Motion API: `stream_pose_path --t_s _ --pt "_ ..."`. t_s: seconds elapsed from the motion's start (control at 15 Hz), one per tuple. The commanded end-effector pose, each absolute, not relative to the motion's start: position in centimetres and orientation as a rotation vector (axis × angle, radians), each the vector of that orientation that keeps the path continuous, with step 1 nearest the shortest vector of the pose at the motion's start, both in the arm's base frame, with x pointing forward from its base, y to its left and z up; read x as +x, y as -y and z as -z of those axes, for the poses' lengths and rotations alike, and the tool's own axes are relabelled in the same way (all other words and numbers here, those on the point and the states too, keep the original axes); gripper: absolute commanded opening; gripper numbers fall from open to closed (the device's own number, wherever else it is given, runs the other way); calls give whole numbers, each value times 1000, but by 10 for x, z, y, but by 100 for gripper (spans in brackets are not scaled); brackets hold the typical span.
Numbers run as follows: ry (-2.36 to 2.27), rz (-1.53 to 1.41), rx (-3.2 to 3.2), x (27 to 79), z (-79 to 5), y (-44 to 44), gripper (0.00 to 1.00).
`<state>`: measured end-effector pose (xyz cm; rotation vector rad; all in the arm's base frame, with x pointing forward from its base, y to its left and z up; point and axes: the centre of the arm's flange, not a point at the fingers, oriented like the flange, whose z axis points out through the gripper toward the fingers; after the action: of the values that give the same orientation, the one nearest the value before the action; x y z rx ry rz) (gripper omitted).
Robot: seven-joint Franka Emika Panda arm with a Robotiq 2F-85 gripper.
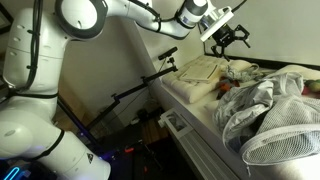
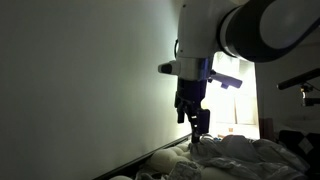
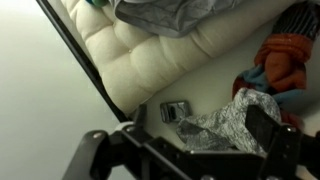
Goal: Remove the socks away from the grey bag
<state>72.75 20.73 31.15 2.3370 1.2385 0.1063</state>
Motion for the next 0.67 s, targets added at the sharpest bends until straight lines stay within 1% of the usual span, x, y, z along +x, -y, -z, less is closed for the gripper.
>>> stream_pose_path --t_s 0.0,0.6 --pt "-1209 -41 2410 714 -309 -166 100" --pt "-1117 85 2501 700 -271 -104 100"
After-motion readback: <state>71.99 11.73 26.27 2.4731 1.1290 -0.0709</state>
